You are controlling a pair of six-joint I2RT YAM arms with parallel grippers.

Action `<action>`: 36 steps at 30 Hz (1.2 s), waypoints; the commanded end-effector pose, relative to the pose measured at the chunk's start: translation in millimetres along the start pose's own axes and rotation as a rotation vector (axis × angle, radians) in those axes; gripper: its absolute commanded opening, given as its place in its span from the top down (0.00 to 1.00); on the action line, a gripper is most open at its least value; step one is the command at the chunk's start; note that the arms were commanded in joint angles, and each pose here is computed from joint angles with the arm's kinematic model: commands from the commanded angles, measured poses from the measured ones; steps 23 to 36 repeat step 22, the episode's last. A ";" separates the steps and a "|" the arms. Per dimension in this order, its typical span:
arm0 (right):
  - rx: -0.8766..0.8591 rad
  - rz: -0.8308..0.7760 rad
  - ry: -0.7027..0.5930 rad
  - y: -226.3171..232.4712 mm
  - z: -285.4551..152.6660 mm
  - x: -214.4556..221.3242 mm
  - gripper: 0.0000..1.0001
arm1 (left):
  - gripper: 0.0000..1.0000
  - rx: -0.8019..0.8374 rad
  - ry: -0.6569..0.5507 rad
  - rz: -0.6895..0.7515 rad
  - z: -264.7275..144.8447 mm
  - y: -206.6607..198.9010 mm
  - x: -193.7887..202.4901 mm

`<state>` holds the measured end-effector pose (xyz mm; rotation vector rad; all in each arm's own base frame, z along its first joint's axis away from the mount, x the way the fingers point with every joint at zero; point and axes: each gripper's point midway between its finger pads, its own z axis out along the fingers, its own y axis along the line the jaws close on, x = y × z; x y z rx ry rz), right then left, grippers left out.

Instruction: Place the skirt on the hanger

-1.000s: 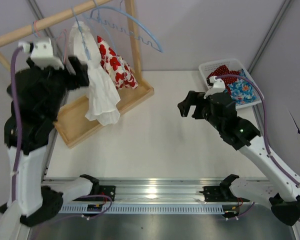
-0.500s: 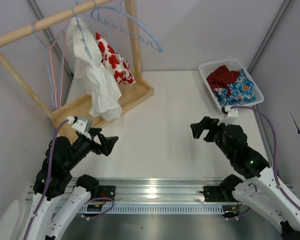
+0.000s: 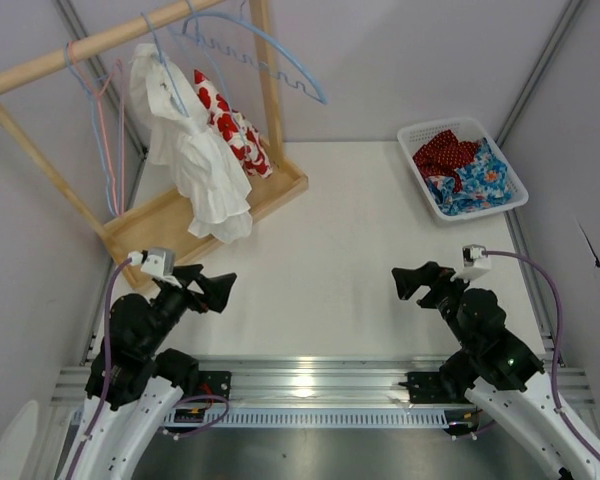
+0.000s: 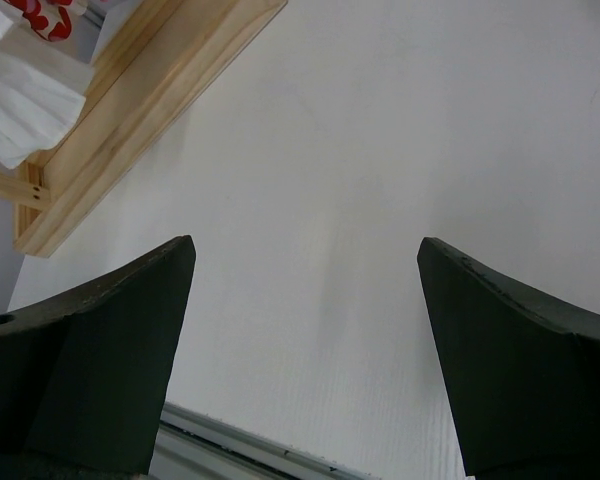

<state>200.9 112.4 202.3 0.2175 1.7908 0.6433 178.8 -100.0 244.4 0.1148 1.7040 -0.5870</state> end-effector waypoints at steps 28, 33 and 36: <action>-0.014 -0.039 -0.054 12.6 6.6 -22.3 0.00 | 0.01 -0.067 0.009 -0.027 11.9 9.3 -4.5; -0.014 -0.039 -0.054 12.6 6.6 -22.3 0.00 | 0.01 -0.067 0.009 -0.027 11.9 9.3 -4.5; -0.014 -0.039 -0.054 12.6 6.6 -22.3 0.00 | 0.01 -0.067 0.009 -0.027 11.9 9.3 -4.5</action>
